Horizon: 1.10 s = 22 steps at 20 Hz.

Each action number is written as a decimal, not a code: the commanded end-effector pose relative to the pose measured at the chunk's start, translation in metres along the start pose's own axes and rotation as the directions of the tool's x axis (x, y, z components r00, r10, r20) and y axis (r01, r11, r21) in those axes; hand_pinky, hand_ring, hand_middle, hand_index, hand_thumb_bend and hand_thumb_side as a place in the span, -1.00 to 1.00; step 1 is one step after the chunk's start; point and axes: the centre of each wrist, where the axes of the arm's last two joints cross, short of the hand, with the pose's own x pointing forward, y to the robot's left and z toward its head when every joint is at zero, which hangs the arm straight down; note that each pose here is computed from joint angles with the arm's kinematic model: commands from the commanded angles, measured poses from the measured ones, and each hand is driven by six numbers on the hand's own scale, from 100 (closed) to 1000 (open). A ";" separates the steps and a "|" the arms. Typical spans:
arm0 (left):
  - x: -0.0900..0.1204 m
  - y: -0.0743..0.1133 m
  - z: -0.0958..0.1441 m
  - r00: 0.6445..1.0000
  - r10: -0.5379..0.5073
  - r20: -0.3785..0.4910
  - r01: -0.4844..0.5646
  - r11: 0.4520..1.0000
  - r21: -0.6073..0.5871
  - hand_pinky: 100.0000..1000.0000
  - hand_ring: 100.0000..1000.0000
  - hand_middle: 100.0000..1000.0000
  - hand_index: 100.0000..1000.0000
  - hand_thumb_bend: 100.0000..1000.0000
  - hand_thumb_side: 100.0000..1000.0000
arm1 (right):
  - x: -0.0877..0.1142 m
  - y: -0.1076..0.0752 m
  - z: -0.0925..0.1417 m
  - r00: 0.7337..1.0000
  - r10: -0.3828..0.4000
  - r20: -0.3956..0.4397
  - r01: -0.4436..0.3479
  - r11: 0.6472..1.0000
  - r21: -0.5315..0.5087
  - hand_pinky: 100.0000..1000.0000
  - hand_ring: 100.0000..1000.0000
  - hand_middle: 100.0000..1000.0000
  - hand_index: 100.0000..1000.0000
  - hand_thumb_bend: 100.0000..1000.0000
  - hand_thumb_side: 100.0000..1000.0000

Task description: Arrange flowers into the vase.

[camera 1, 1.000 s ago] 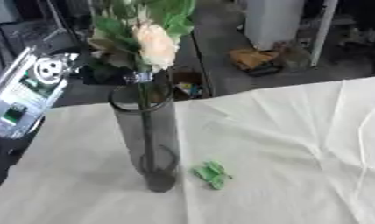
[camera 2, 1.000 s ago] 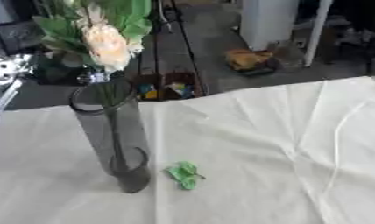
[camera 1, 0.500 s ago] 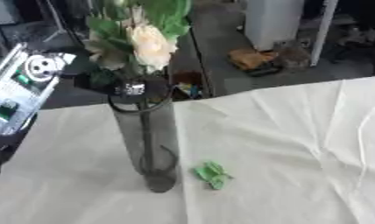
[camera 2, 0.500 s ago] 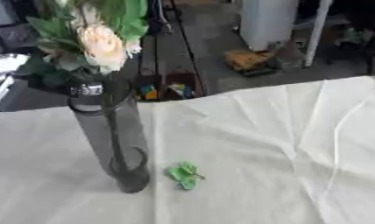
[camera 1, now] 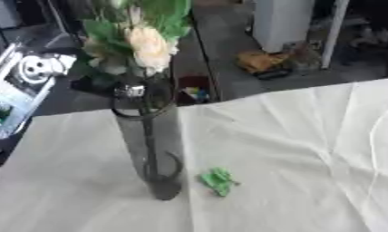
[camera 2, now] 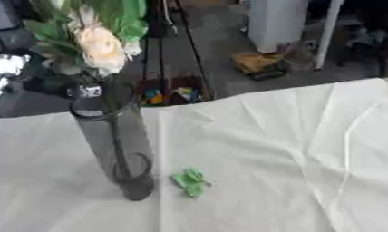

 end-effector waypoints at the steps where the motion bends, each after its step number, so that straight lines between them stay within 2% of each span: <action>1: -0.005 0.014 0.017 1.000 -0.008 -0.007 0.008 0.999 0.033 0.97 1.00 1.00 1.00 -0.52 1.00 | 0.006 -0.001 -0.008 1.000 0.016 0.012 -0.017 0.999 0.030 0.64 0.42 -0.19 0.80 -1.00 0.76; 2: -0.006 0.014 0.017 1.000 0.006 0.006 -0.006 1.000 0.027 0.97 1.00 1.00 1.00 -0.49 1.00 | 0.006 -0.001 -0.008 1.000 0.016 0.011 -0.017 0.999 0.030 0.64 0.42 -0.19 0.80 -1.00 0.76; 3: -0.008 0.013 0.017 1.000 0.021 0.020 -0.021 1.000 0.021 1.00 1.00 1.00 1.00 -0.12 1.00 | 0.006 -0.002 -0.008 1.000 0.017 0.010 -0.017 0.999 0.029 0.64 0.42 -0.19 0.80 -1.00 0.76; 5: -0.011 0.013 0.018 0.999 0.040 0.030 -0.040 0.999 0.013 1.00 1.00 1.00 1.00 0.01 1.00 | 0.006 -0.002 -0.008 1.000 0.017 0.009 -0.017 0.999 0.028 0.64 0.42 -0.19 0.80 -1.00 0.76; 9: -0.014 0.013 0.020 0.999 0.039 0.013 -0.039 0.999 0.013 1.00 1.00 1.00 1.00 0.00 1.00 | 0.006 -0.002 -0.008 1.000 0.014 0.004 -0.014 1.000 0.023 0.65 0.42 -0.20 0.80 -1.00 0.77; 12: -0.016 0.012 0.020 1.000 0.030 0.009 -0.030 1.000 0.007 1.00 1.00 1.00 1.00 -0.09 1.00 | 0.006 -0.002 -0.008 1.000 0.011 -0.003 -0.011 1.000 0.018 0.65 0.43 -0.20 0.80 -1.00 0.77; 14: -0.018 0.011 0.021 1.000 0.021 0.004 -0.021 1.000 0.001 1.00 1.00 1.00 1.00 -0.20 1.00 | 0.006 -0.002 -0.009 1.000 0.012 -0.005 -0.012 1.000 0.016 0.65 0.43 -0.20 0.80 -1.00 0.77; 15: -0.019 0.011 0.021 1.000 0.016 0.001 -0.016 1.000 -0.001 1.00 1.00 1.00 1.00 -0.32 0.97 | 0.007 -0.002 -0.009 1.000 0.013 -0.006 -0.013 1.000 0.015 0.65 0.42 -0.20 0.80 -1.00 0.77; 17: -0.021 0.011 0.021 1.000 0.013 -0.011 -0.013 1.000 -0.001 1.00 1.00 1.00 1.00 -0.39 0.92 | 0.007 -0.002 -0.009 1.000 0.013 -0.006 -0.013 1.000 0.014 0.65 0.42 -0.20 0.80 -1.00 0.77; 22: -0.024 0.010 0.022 0.999 -0.006 -0.047 0.006 1.000 -0.001 1.00 1.00 1.00 1.00 -0.33 0.92 | 0.006 -0.002 -0.008 1.000 0.014 -0.008 -0.014 1.000 0.014 0.65 0.43 -0.20 0.80 -1.00 0.78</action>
